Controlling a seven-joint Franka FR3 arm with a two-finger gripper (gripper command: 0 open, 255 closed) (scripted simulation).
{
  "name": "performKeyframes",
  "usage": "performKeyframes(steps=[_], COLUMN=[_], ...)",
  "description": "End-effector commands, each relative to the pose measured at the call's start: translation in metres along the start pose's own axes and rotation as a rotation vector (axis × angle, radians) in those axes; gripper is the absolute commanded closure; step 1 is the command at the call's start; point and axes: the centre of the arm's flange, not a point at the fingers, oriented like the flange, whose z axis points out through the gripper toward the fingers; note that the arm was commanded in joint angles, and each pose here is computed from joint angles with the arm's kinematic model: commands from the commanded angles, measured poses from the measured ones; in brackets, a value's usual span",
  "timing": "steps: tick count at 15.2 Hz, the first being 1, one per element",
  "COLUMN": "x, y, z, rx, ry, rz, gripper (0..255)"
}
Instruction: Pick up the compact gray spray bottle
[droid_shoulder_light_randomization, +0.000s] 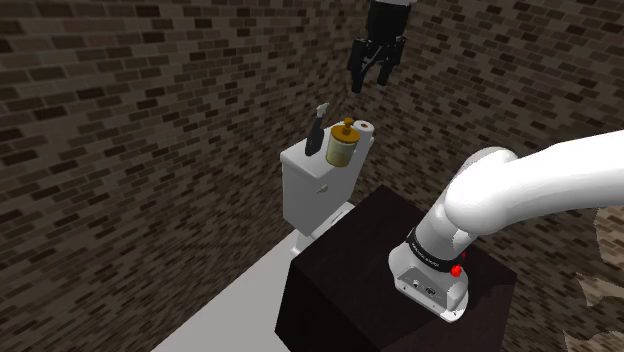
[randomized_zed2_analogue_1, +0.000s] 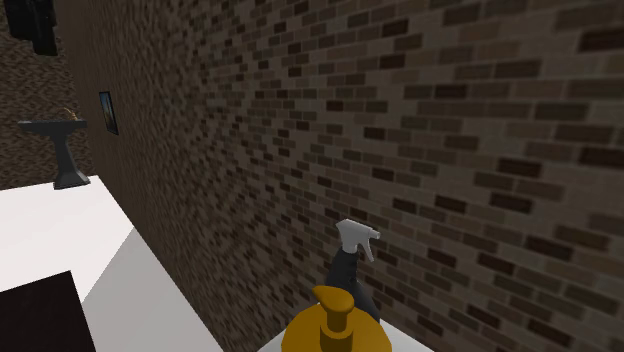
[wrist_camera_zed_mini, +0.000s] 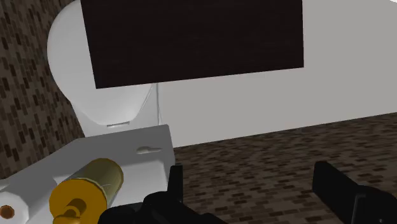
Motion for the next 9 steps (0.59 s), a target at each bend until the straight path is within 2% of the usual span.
performKeyframes(steps=[1, 9], x=[0.0, 0.107], y=[0.0, 0.026], z=[0.0, 0.042], rx=[0.0, 0.085], ry=[0.0, -0.084], rz=[0.0, 0.257], gripper=[0, 0])
